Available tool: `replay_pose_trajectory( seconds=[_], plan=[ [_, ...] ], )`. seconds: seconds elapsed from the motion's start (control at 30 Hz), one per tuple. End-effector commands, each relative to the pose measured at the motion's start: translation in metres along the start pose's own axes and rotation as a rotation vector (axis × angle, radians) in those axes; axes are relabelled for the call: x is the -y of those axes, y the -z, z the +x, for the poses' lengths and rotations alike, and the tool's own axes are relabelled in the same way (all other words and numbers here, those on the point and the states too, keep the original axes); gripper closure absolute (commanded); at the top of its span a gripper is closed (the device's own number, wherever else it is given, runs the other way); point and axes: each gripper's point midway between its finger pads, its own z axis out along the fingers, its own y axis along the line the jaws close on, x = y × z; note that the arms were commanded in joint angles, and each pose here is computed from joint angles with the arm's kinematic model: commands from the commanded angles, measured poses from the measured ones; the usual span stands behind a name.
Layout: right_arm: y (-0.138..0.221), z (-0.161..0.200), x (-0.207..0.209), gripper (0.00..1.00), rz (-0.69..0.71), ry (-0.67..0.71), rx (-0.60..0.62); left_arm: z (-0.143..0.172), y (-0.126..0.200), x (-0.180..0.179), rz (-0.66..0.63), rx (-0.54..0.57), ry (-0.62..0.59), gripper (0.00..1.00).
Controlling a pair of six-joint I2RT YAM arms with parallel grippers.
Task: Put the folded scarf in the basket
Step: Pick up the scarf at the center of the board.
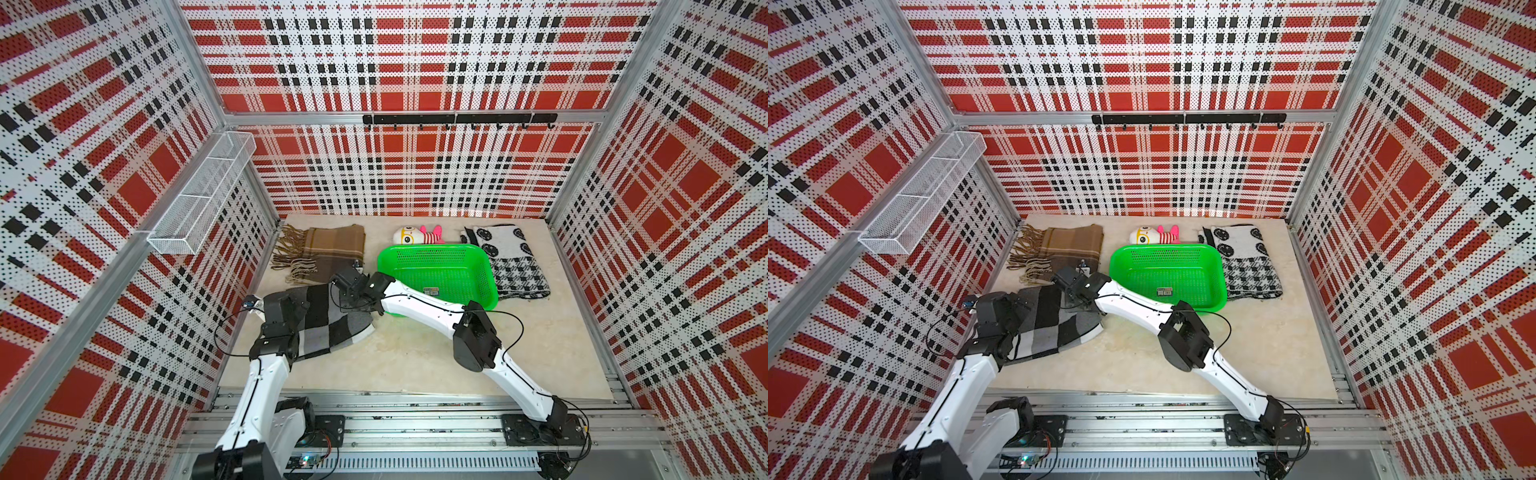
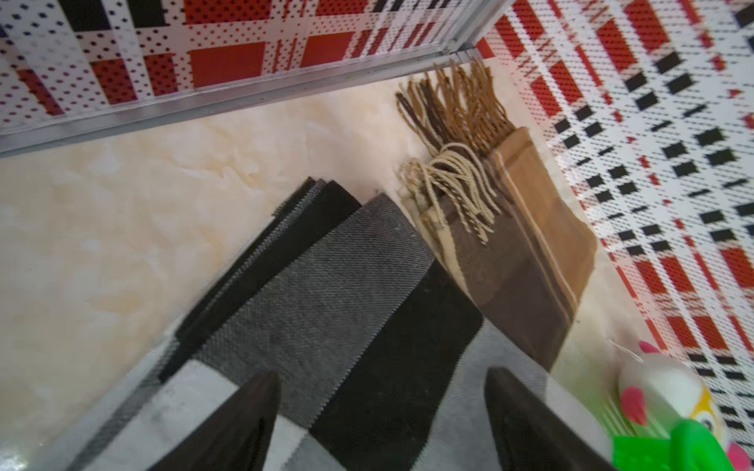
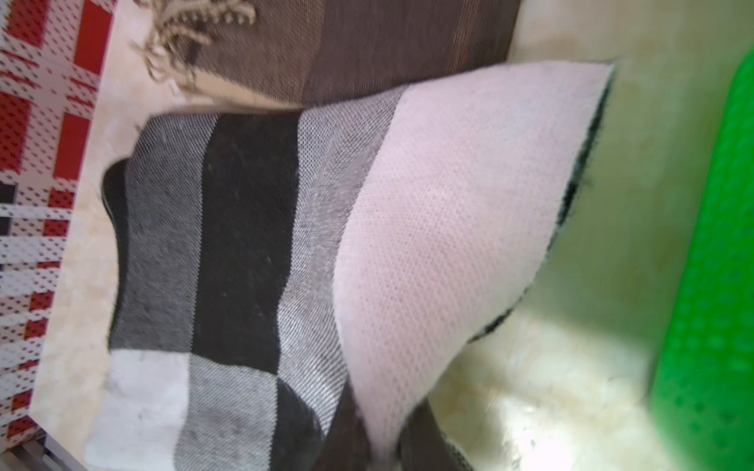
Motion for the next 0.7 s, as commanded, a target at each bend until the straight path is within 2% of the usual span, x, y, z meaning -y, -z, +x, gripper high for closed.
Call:
replay_pose_trajectory(
  seconds=[0.0,0.3,0.57,0.67],
  plan=[
    [-0.016,-0.008,0.016,1.0,0.003,0.031,-0.022,-0.01,-0.018,-0.016,-0.05,0.051,0.081,0.12],
    [-0.029,-0.008,0.018,1.0,-0.043,0.034,-0.059,0.021,-0.054,-0.041,-0.122,-0.052,0.104,0.0],
    [-0.025,-0.012,0.017,1.0,-0.05,0.027,-0.046,0.037,-0.062,-0.051,-0.158,-0.085,0.087,0.0],
    [-0.023,-0.013,0.016,1.0,-0.051,0.023,-0.041,0.051,-0.065,-0.052,-0.173,-0.097,0.057,0.06]
  ],
)
